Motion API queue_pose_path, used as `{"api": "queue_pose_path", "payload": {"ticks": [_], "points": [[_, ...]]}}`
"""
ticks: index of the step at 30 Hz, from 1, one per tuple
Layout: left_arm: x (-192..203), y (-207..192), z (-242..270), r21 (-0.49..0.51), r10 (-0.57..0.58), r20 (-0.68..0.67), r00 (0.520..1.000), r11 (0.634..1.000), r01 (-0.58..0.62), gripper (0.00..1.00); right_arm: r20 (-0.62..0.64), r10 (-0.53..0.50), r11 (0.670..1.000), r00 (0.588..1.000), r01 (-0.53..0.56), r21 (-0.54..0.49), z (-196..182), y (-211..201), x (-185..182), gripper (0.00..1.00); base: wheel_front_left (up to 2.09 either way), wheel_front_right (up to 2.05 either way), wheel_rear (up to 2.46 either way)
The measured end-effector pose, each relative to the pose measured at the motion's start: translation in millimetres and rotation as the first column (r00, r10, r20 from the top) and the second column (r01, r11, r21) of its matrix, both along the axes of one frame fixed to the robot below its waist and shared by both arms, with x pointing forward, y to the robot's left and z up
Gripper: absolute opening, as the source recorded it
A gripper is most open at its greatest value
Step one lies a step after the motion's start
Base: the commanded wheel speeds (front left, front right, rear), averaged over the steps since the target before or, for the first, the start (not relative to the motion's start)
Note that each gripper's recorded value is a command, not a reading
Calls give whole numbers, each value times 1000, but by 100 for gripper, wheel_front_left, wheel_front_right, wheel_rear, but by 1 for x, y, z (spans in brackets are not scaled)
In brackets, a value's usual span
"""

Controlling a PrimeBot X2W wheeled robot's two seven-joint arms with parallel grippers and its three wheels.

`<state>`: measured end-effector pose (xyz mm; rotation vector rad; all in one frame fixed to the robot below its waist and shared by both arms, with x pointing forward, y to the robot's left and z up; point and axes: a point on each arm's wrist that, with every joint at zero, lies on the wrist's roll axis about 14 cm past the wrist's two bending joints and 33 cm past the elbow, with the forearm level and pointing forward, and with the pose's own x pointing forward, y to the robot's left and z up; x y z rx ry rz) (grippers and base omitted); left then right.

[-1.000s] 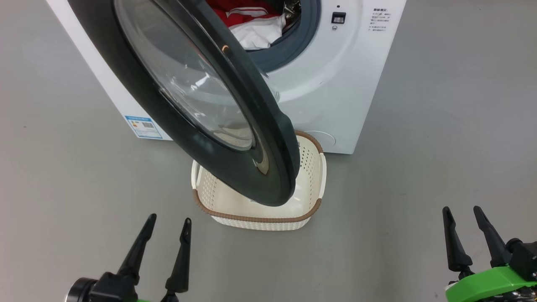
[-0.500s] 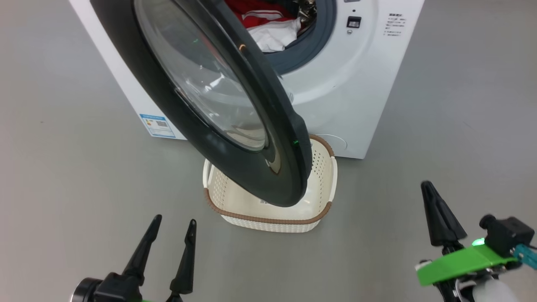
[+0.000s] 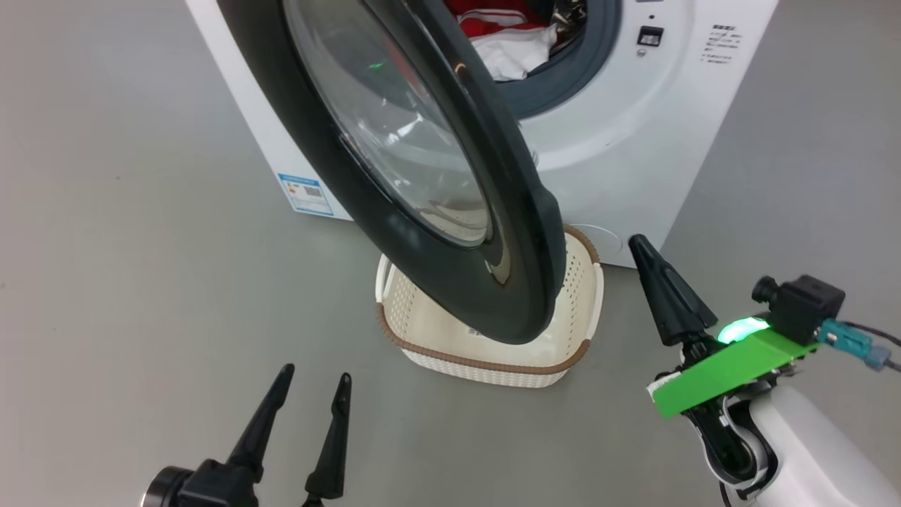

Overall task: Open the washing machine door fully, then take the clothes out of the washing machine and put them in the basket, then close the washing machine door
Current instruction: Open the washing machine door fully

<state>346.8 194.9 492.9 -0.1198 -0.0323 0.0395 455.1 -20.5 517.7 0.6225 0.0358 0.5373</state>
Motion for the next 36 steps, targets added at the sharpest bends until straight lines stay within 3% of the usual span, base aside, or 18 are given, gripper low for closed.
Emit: {"api": "queue_pose_path", "payload": {"ticks": [15, 36], "points": [[-3, 9, -4, -14, 44, -19, 999, 999, -45, 100, -111, 226, 971, 968, -214, 112, -3, 49, 12, 0, 0, 0, 0], [-14, 25, 8, -11, 114, 11, 993, 993, -113, 100, -150, 455, 890, 878, -443, 108, -3, 103, -21, 0, 0, 0, 0]]}}
